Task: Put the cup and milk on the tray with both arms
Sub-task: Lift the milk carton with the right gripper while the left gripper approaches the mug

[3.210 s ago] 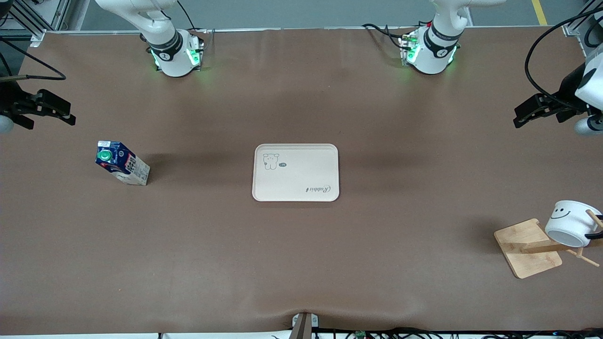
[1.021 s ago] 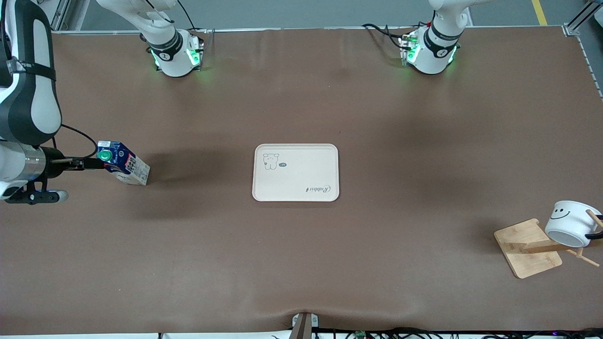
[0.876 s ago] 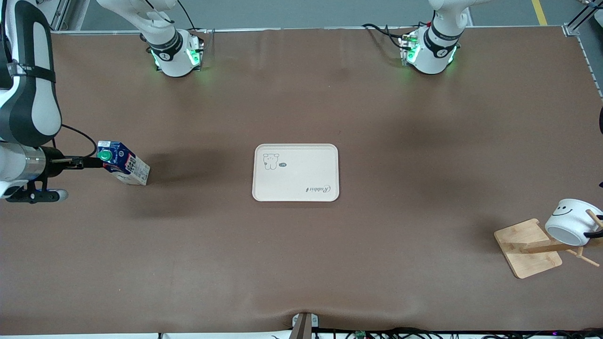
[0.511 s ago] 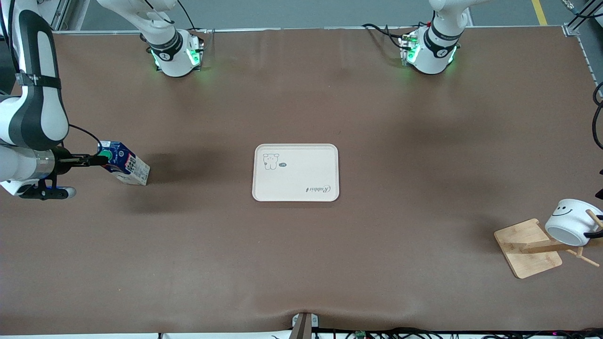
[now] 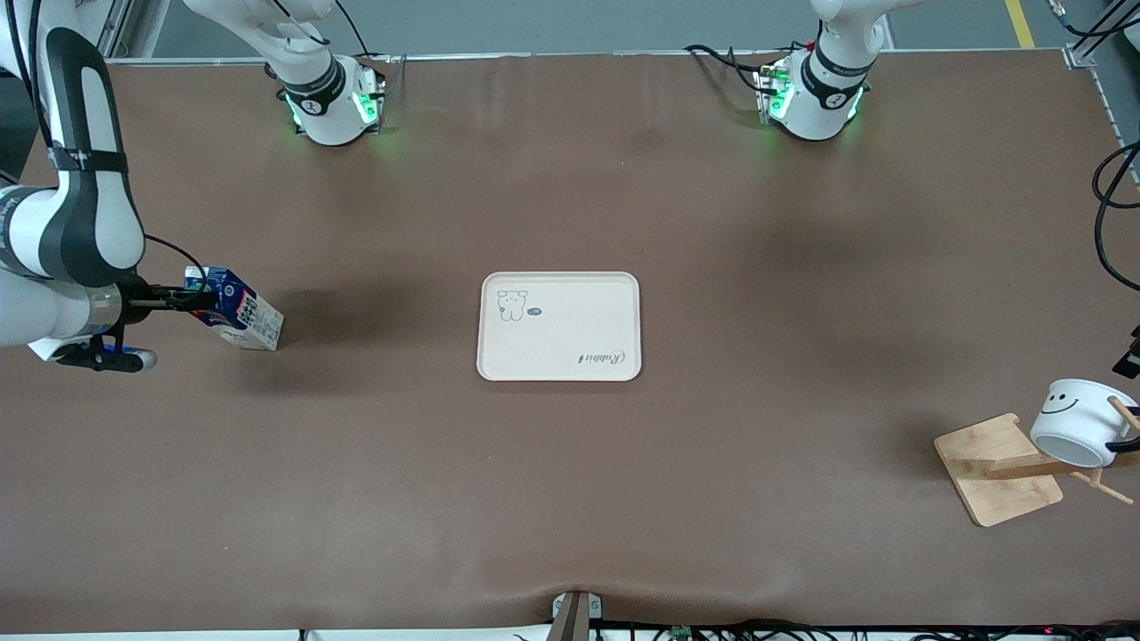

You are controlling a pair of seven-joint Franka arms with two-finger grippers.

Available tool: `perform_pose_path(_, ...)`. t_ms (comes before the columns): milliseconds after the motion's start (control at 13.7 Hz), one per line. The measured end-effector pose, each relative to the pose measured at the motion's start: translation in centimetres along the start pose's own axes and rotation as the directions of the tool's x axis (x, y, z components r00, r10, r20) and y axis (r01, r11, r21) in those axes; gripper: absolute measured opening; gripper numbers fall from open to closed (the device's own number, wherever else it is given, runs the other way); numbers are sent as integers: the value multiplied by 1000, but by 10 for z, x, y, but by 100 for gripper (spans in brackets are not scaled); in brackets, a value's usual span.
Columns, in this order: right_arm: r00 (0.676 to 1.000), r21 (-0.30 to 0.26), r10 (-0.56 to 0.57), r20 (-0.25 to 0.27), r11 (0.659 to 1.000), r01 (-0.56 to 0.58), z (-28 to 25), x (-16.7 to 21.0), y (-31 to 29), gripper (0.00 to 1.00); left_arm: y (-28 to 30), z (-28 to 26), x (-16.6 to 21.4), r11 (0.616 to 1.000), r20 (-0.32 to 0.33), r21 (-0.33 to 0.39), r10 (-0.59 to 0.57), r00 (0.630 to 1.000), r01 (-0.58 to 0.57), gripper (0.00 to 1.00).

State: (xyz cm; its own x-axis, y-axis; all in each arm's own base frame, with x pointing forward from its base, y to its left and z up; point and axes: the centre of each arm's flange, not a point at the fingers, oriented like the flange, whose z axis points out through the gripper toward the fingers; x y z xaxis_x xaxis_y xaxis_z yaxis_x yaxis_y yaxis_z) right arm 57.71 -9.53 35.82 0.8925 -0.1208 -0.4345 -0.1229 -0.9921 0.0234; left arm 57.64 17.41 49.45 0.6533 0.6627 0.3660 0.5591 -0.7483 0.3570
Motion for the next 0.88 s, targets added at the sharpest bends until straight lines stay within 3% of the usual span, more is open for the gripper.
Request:
perform_pose_path(219,1000,0,-2,25,1000,2,12,-1,-3,100,-1,2,-10,994,-27,-12,110,994,-111,100)
perform_pose_path(584,999,-2,0,40,1000,0,21,-2,-12,100,-17,19,-26,953,-81,19,303,950,-302,100)
perform_pose_path(876,1000,-5,-3,20,1000,3,37,2,-16,100,-24,21,-28,936,-98,-12,350,932,-352,100)
